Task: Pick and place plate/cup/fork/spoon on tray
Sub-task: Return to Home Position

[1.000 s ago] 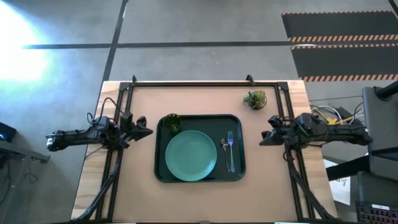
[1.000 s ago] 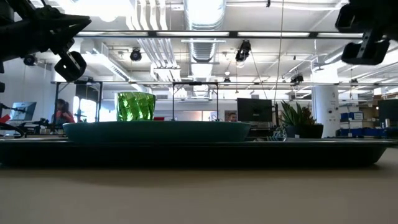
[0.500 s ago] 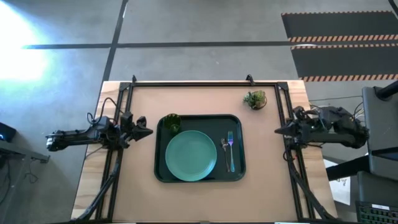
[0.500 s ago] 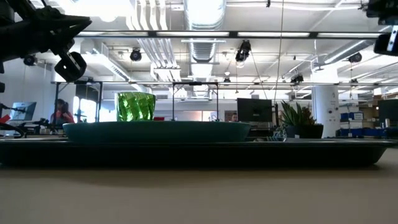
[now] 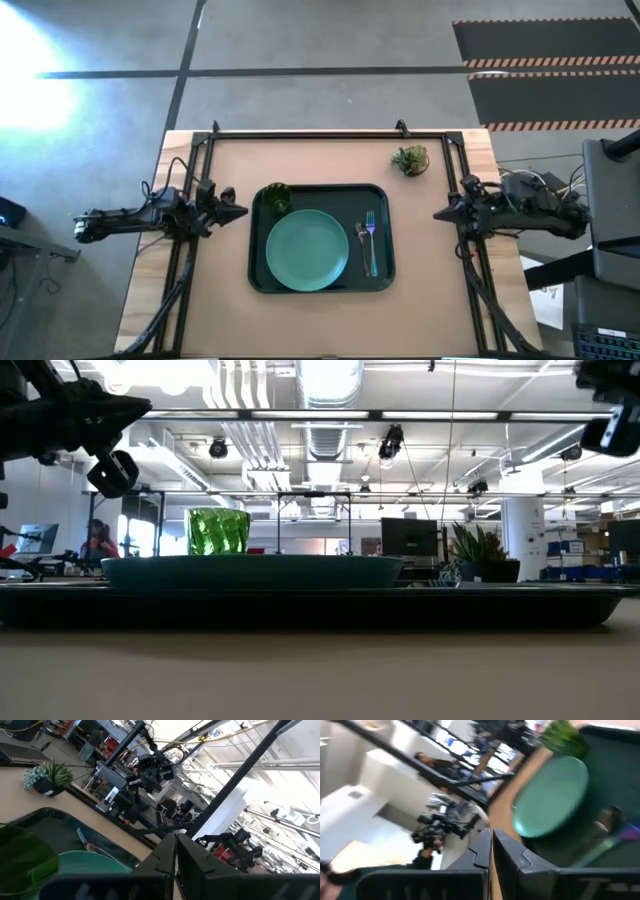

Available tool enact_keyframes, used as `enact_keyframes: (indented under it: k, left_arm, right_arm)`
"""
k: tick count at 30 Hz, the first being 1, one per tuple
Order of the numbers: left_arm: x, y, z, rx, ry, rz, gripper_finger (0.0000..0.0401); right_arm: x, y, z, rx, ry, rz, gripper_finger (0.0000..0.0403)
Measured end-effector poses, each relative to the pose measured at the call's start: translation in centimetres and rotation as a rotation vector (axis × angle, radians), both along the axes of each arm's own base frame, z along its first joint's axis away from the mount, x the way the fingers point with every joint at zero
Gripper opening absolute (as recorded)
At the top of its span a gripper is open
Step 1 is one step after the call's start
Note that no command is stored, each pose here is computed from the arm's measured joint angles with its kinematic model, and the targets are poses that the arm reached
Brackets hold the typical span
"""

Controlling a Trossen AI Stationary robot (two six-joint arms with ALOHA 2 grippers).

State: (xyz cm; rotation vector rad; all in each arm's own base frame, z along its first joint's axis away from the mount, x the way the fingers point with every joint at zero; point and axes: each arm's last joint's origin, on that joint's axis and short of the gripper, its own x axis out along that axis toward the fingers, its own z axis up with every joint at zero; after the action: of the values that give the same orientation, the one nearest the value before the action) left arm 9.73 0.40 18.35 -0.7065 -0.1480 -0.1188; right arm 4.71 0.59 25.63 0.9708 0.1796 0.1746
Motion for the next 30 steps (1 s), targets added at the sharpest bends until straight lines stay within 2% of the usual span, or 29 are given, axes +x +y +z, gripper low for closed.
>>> enact_keyframes:
  k: [4, 12, 16, 22, 30]
  left_arm:
    - [0.0, 0.0, 0.0, 0.0, -0.003, 0.001, 0.0]
    - [0.0, 0.0, 0.0, 0.001, -0.003, 0.001, 0.0]
    - [0.0, 0.0, 0.0, 0.003, -0.004, -0.007, 0.0]
    - [0.0, 0.0, 0.0, 0.005, -0.004, -0.016, 0.0]
    - [0.0, -0.1, 0.0, 0.007, -0.004, -0.025, 0.0]
  right_arm:
    - [0.7, 0.0, -1.0, -0.002, 0.004, 0.006, 0.0009]
    - [2.6, -0.1, -2.3, -0.017, -0.181, 0.008, 0.0009]
    - [3.6, -0.1, -4.2, 0.004, -0.194, 0.008, 0.0009]
    - [4.5, -0.1, -6.1, 0.021, -0.343, 0.01, 0.0009]
    - [4.6, -0.1, -6.7, 0.078, -0.297, 0.015, 0.0009]
